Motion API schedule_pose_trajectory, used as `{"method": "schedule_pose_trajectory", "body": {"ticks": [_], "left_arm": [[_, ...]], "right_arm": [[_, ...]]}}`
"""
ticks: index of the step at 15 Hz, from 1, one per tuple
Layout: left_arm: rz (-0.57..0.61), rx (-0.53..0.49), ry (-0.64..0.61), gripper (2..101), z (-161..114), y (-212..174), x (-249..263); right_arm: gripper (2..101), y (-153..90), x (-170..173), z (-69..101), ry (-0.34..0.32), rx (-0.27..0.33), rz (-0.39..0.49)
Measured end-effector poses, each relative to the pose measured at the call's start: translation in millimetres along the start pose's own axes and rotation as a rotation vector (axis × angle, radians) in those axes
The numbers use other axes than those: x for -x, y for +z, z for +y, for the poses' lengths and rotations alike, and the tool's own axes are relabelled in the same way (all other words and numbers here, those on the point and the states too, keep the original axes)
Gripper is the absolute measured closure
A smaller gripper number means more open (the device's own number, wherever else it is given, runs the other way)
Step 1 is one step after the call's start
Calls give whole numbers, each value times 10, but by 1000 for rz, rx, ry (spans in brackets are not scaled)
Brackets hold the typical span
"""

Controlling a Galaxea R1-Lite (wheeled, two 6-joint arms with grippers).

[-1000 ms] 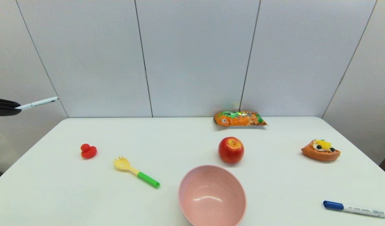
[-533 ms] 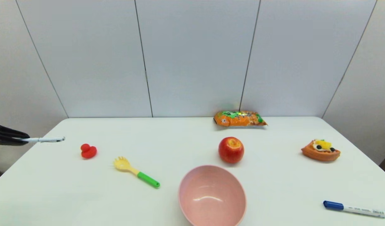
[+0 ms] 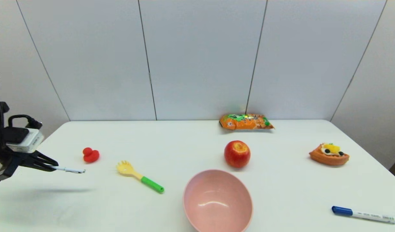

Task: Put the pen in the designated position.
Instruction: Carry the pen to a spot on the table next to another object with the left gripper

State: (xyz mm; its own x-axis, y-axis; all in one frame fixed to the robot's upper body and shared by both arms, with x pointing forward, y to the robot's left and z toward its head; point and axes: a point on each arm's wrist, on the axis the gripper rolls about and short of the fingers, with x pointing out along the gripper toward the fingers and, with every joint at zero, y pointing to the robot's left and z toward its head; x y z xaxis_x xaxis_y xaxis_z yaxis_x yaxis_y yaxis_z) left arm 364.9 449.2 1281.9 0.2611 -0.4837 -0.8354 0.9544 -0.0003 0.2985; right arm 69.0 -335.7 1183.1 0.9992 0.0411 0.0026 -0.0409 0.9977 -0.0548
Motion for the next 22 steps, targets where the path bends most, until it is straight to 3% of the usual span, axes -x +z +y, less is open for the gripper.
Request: {"method": "schedule_pose_trajectory", "body": {"ticks": [7, 22], "left_arm": [[-33, 189, -67, 982, 15, -143, -390], [-104, 224, -45, 982, 70, -372, -670]], "right_arm": [[43, 0, 0, 0, 0, 0, 0], [43, 0, 0, 0, 0, 0, 0]]}}
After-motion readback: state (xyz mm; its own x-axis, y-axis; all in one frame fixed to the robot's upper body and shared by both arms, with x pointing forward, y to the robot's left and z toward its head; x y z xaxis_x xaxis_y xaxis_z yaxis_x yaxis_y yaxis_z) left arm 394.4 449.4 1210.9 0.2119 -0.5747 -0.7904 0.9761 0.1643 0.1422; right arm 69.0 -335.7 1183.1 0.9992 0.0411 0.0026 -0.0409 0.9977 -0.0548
